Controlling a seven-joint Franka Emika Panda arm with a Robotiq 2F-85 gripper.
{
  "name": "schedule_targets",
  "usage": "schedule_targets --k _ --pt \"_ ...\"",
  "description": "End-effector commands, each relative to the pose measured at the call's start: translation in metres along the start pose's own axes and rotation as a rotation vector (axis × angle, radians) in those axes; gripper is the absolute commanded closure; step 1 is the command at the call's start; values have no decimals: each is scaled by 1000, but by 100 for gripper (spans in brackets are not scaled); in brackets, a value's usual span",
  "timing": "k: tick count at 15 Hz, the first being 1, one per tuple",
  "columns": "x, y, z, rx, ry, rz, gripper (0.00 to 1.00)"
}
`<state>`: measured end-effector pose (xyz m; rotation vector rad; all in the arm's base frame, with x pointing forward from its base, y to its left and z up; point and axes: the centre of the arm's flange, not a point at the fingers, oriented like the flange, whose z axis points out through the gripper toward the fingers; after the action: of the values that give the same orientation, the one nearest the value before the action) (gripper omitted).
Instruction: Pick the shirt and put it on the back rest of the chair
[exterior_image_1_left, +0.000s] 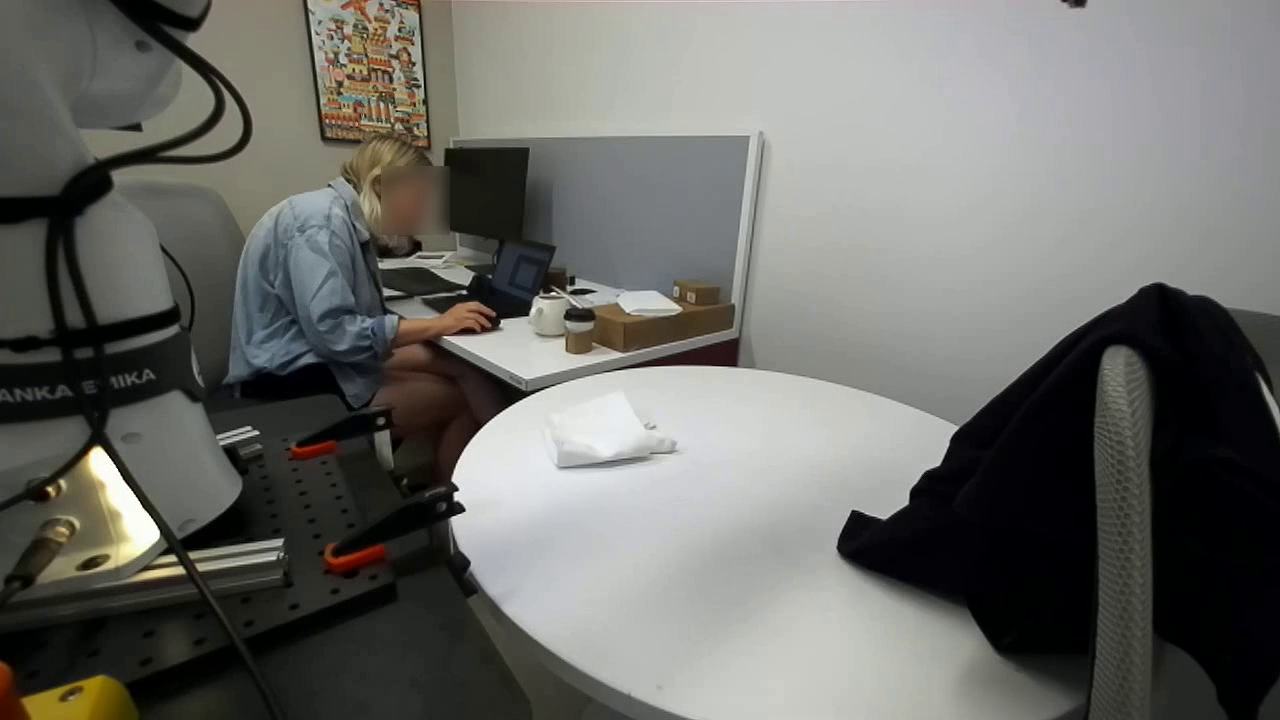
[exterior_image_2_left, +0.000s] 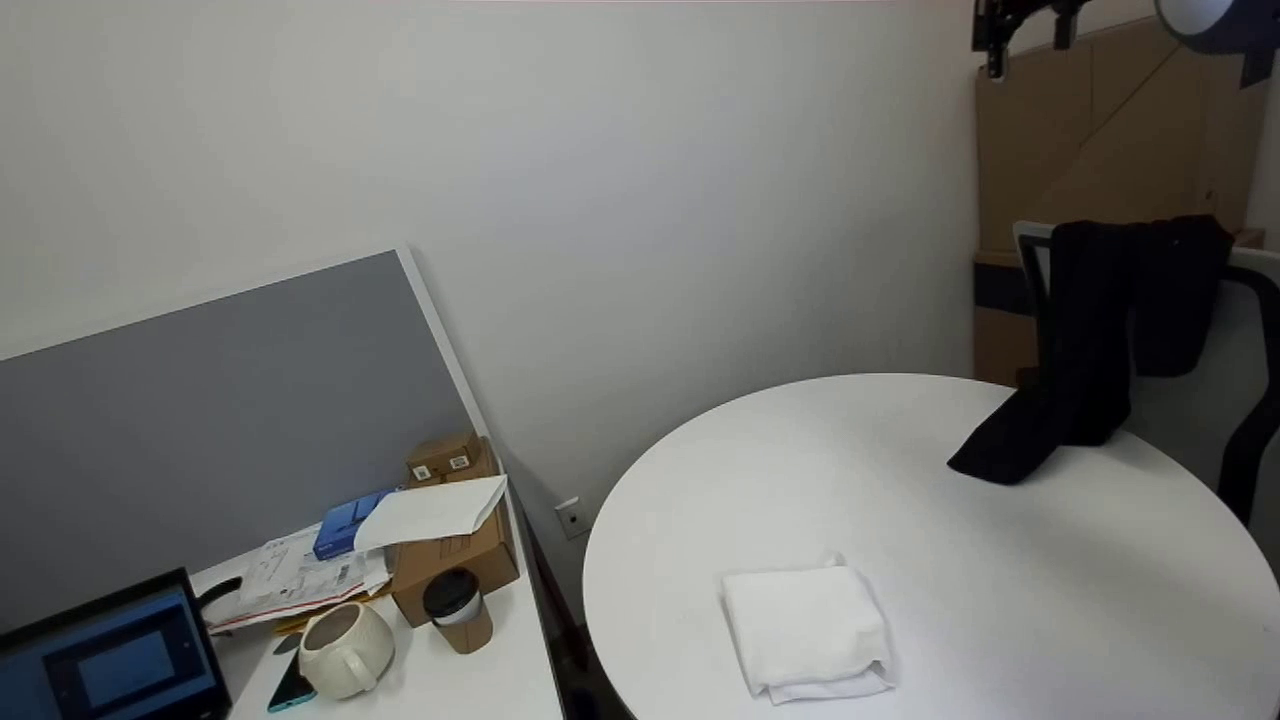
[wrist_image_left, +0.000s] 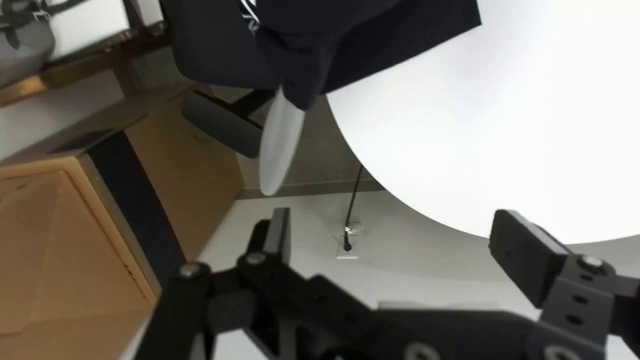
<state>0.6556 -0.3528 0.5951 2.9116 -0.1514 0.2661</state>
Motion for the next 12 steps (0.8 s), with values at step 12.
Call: schedule_targets --k 12 --pt "-26 -211 13 181 -60 -503 0"
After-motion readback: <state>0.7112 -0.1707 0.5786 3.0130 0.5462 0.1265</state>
